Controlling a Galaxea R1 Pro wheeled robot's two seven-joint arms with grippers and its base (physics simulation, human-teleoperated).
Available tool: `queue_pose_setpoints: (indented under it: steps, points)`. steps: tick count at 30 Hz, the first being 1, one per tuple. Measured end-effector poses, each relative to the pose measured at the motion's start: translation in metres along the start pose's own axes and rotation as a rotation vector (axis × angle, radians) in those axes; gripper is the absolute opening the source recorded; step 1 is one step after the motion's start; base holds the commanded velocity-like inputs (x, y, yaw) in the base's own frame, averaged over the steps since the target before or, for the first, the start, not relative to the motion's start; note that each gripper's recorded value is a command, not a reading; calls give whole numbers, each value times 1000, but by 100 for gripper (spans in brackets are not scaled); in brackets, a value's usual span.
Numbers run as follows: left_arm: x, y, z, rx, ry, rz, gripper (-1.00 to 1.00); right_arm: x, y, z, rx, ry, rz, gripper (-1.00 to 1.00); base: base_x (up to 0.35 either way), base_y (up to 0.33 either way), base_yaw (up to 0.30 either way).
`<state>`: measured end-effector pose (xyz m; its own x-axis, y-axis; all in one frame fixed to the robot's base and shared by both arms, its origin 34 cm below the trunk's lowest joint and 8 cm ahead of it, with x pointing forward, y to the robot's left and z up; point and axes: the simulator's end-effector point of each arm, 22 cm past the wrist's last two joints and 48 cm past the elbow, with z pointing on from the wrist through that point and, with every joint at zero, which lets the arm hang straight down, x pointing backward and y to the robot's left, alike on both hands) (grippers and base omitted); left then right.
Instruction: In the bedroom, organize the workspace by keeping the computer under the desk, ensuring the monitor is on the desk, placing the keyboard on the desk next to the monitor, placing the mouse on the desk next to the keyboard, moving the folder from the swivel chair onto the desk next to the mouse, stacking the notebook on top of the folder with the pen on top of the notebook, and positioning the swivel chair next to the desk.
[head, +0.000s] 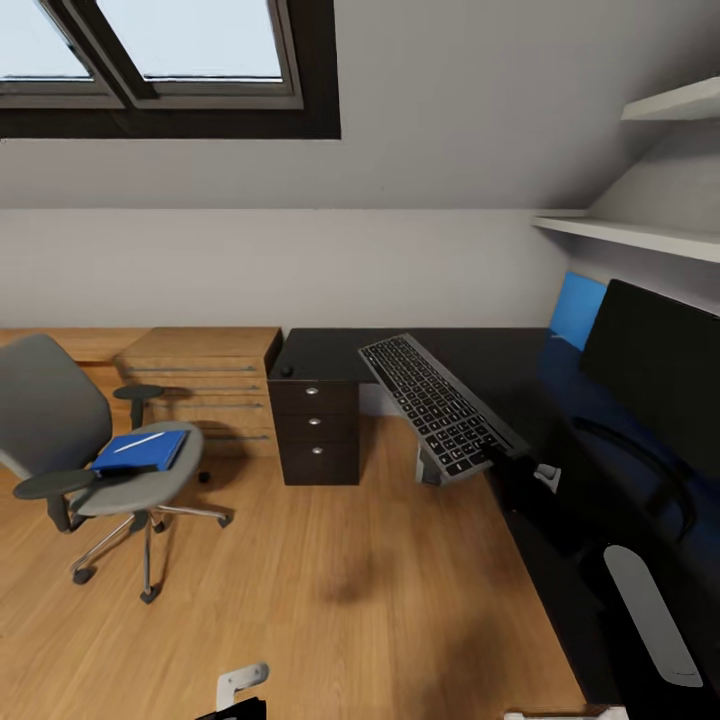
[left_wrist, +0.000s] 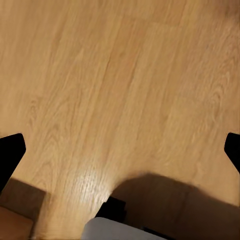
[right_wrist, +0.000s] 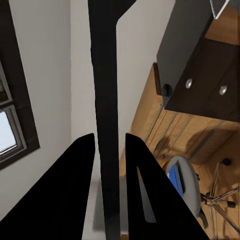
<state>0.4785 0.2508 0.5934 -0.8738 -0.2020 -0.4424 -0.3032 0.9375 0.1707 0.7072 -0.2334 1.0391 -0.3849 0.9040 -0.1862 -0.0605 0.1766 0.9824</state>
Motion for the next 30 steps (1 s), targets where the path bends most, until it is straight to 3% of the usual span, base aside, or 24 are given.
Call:
queue_pose_setpoints:
  steps: [7,24,29,30]
  points:
    - [0,0,0,-1,0,-1,100,-1,0,0,0,-8,3,-100,-269,-184,0]
    - [0,13,3,-27,-2,0,100,-13,-16,-4,31,-38,22,-100,-6,-315,0]
    - [0,12,3,-27,-2,0,100,-36,-41,-9,78,-126,56,-100,0,-37,0]
    - [-1,12,3,-27,-2,0,100,-47,-47,-12,89,-171,64,-100,0,-8,0]
